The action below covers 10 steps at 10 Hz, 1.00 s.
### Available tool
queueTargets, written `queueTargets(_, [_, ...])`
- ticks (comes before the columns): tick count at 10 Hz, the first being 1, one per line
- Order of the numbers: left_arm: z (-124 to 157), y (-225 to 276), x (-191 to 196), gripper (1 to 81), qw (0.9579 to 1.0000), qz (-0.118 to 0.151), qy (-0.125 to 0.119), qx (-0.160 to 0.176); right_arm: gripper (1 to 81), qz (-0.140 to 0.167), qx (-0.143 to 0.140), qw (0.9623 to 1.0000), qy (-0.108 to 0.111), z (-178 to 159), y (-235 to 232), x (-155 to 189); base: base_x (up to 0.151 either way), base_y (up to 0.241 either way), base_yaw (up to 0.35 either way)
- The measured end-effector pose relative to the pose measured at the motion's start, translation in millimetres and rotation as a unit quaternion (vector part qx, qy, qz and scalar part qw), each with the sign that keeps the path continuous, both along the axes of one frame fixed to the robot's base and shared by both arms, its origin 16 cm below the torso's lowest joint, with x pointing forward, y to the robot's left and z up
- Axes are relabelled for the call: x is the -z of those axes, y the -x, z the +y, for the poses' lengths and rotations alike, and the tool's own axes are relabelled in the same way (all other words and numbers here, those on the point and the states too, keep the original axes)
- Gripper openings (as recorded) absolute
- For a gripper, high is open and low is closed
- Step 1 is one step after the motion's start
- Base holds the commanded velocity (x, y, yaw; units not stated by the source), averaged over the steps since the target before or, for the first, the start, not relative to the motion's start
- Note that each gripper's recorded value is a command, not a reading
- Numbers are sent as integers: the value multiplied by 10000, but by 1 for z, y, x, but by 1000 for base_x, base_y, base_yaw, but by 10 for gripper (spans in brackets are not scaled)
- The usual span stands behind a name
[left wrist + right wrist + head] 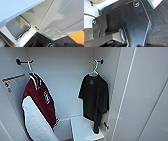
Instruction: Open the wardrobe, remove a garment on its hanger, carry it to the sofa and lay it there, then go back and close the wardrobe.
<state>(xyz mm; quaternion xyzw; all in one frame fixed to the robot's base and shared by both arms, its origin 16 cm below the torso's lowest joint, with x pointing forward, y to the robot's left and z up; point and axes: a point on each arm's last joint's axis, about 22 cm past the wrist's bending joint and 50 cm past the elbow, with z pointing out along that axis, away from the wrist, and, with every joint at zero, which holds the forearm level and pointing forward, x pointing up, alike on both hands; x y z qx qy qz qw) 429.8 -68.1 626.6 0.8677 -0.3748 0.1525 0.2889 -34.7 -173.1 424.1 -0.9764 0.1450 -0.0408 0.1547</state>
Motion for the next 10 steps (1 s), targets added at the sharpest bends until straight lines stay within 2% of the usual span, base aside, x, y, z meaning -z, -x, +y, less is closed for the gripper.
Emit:
queueTargets(1, [-5, -18, -16, 811, 10000, -69, -7, 18, 811, -4, 0, 10000, 2, 0, 0, 0, 0, 0, 0])
queueTargets(3, [-29, -51, -63, 811, 9997, -194, 142, 62, 811, -1, 1, 10000, 1, 0, 0, 0, 0, 0, 0])
queueTargets(6, [-61, -65, -113, 811, 9990, -204, 357, 160, 811, -28, 11, 10000, 3, 0, -2, 0, 0, 0, 0])
queueTargets(10, [-93, -130, -206, 811, 9956, -645, 674, 81, 811, 35, 14, 10000, 12, -2, 2, 0, 0, 0, 0])
